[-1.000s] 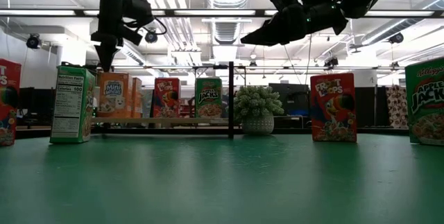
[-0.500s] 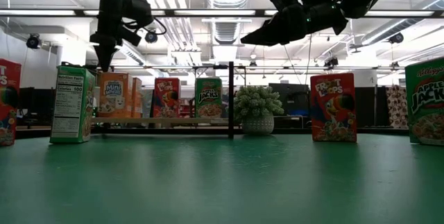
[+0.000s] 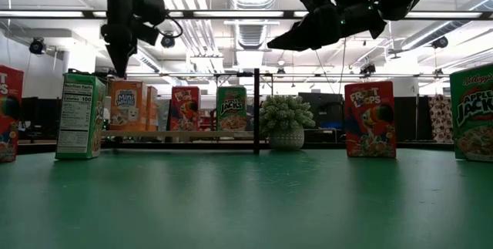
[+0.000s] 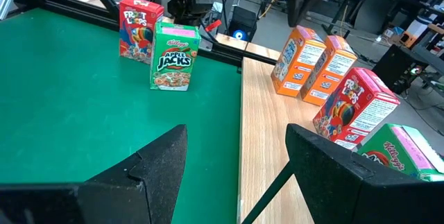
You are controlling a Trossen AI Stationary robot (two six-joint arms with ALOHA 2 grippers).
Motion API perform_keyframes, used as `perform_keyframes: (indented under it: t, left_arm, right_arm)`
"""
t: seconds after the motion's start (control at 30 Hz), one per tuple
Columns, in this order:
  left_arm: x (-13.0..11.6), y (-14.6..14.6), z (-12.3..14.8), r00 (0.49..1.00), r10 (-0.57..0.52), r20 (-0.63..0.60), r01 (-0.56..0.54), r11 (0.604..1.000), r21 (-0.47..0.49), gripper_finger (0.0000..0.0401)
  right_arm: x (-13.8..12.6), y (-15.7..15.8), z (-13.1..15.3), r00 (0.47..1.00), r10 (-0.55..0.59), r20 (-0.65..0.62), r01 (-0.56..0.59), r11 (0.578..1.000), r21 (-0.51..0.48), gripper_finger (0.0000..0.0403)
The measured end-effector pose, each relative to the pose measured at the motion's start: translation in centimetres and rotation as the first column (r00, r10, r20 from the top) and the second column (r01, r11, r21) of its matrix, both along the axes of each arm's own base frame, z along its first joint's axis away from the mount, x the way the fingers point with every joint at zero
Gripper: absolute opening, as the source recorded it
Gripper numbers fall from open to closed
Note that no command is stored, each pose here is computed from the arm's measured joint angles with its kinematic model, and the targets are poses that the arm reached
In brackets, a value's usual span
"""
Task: Stack cereal on shelf
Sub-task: Put the left orange cereal box on the shelf aligned with the other orange cereal box
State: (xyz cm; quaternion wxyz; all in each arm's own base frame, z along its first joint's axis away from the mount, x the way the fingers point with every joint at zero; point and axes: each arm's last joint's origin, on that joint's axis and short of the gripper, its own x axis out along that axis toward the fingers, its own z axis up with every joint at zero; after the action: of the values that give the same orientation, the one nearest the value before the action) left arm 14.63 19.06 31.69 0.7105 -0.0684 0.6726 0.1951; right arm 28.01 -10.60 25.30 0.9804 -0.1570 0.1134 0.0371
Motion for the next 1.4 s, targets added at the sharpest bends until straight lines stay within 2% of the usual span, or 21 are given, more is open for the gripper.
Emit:
perform_keyframes:
  t: [0.27,0.47,1.13,1.23,1.4]
  left_arm:
    - [0.0,0.3,-0.3,1.0,-0.003,-0.01,0.003,1.0,-0.013,0.0]
    - [-0.2,0.8,-0.6,0.997,0.016,-0.078,-0.014,1.0,0.027,0.0]
    - [-0.3,1.0,-0.5,0.994,0.051,-0.092,-0.044,0.997,0.069,0.0]
    - [-0.2,0.9,-0.4,0.993,0.09,-0.079,-0.084,0.994,0.074,0.0]
    - [0.2,0.4,0.8,0.975,0.222,0.015,-0.222,0.97,0.096,0.0]
  right_arm:
    - [0.0,0.0,0.0,1.0,0.0,0.0,0.0,1.0,0.0,0.0235]
    - [0.0,0.0,0.0,1.0,0.0,0.0,0.0,1.0,0.0,0.0235]
    - [0.0,0.0,0.0,1.0,0.0,-0.001,0.0,1.0,0.001,0.0235]
    - [0.0,0.0,0.0,1.0,0.0,-0.001,0.0,1.0,0.001,0.0235]
    - [0.0,0.0,0.0,1.0,-0.002,-0.001,0.002,1.0,0.007,0.0235]
